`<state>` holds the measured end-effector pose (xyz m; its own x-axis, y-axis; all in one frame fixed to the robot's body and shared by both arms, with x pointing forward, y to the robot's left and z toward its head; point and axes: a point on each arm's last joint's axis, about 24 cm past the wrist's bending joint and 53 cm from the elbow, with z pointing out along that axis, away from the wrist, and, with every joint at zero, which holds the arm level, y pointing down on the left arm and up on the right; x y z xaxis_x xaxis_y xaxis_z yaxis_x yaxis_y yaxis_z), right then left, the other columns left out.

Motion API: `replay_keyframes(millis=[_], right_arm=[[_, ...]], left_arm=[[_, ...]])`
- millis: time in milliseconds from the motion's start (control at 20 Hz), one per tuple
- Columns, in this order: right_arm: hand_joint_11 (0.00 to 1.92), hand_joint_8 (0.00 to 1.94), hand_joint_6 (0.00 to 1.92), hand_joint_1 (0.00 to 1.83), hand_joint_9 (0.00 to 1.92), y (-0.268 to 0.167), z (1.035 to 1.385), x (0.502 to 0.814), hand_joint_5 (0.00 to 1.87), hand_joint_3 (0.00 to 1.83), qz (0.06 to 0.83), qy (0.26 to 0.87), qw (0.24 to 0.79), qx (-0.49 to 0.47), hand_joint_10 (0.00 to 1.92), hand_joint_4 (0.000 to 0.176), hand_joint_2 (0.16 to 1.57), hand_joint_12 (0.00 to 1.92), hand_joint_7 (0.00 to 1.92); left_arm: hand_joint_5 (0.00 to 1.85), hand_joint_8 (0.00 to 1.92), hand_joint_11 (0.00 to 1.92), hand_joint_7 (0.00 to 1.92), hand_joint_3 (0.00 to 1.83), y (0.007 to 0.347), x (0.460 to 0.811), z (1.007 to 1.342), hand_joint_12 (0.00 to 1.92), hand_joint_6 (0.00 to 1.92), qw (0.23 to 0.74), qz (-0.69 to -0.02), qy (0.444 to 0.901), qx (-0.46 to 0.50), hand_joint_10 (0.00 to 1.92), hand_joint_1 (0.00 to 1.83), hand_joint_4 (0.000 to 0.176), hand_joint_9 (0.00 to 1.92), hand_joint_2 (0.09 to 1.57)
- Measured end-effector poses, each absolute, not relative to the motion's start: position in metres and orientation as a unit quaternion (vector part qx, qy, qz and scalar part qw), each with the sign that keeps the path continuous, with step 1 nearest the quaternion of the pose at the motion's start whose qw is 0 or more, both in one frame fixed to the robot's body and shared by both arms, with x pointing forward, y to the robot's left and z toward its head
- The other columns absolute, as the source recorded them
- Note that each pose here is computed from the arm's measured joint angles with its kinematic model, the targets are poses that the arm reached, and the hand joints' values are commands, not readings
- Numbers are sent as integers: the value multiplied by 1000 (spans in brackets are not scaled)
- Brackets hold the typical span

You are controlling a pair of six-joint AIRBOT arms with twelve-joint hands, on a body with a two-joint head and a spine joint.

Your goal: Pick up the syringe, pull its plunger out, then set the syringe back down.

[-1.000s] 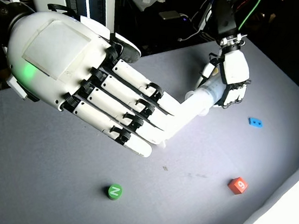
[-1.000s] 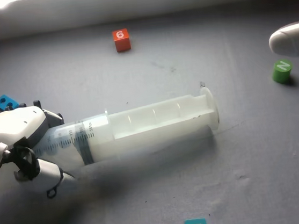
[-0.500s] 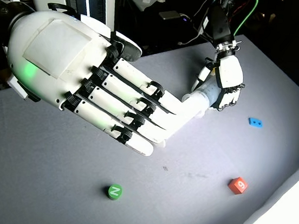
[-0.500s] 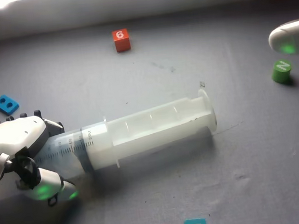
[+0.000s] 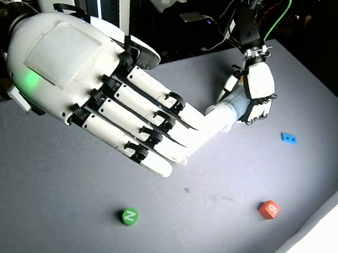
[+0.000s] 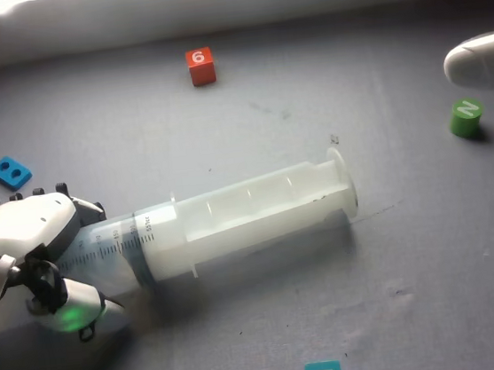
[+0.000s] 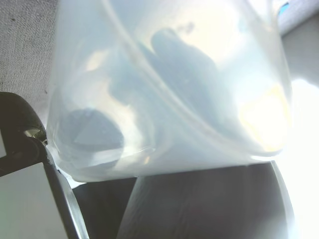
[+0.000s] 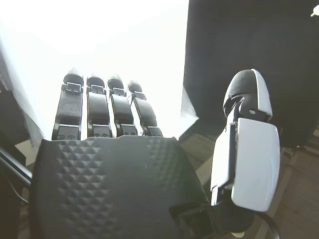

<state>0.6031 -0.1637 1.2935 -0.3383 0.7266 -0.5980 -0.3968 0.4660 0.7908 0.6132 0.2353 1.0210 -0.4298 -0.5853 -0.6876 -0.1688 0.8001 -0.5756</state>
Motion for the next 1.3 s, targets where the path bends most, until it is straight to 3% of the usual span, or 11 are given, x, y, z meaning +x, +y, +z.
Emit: replay_keyframes(millis=[50, 100, 150, 300, 450, 500, 600, 900, 1300], right_arm=[[0, 0, 0, 397, 0, -164, 1294, 603, 0, 1, 501, 646, 562, 127, 0, 0, 962, 0, 0], [0, 0, 0, 388, 0, -164, 1295, 603, 0, 0, 502, 645, 562, 127, 0, 0, 956, 0, 0], [0, 0, 0, 394, 0, -164, 1295, 603, 0, 0, 502, 644, 563, 128, 0, 0, 955, 0, 0], [0, 0, 0, 387, 0, -164, 1295, 603, 0, 0, 502, 644, 562, 128, 0, 0, 955, 0, 0], [0, 0, 0, 387, 0, -165, 1295, 603, 0, 0, 503, 643, 563, 129, 0, 0, 955, 0, 0], [0, 0, 0, 399, 0, -165, 1296, 603, 0, 2, 503, 643, 563, 129, 0, 0, 961, 0, 0], [0, 0, 0, 413, 0, -165, 1296, 603, 0, 1, 503, 643, 563, 128, 0, 0, 961, 0, 0], [0, 0, 0, 399, 0, -165, 1296, 603, 0, 0, 503, 643, 563, 129, 0, 0, 950, 0, 0], [0, 0, 0, 412, 0, -165, 1296, 603, 0, 2, 503, 642, 563, 129, 0, 0, 967, 0, 0]], left_arm=[[722, 1023, 278, 709, 0, 235, 613, 1021, 1549, 618, 481, -216, 818, -231, 1204, 1115, 0, 538, 1115], [667, 659, 220, 657, 0, 234, 613, 1021, 1483, 357, 480, -217, 817, -232, 1000, 1069, 0, 506, 1099], [659, 392, 187, 685, 0, 232, 613, 1023, 1426, 194, 482, -219, 816, -232, 808, 1031, 0, 511, 1107], [600, 55, 102, 696, 3, 230, 616, 1029, 1355, 17, 491, -221, 812, -227, 440, 933, 0, 521, 1154], [601, 6, 98, 712, 0, 231, 616, 1027, 1349, 2, 489, -220, 812, -230, 326, 928, 0, 564, 1158], [443, 0, 42, 529, 0, 231, 616, 1027, 1158, 0, 489, -220, 812, -230, 146, 887, 0, 467, 1066], [377, 0, 31, 463, 0, 229, 614, 1027, 1025, 0, 486, -220, 814, -230, 30, 898, 0, 444, 1018], [196, 1, 0, 298, 3, 216, 621, 1046, 833, 0, 496, -229, 811, -210, 1, 780, 0, 319, 978], [224, 4, 28, 321, 3, 186, 648, 1114, 779, 3, 534, -257, 790, -156, 4, 715, 0, 338, 952]])
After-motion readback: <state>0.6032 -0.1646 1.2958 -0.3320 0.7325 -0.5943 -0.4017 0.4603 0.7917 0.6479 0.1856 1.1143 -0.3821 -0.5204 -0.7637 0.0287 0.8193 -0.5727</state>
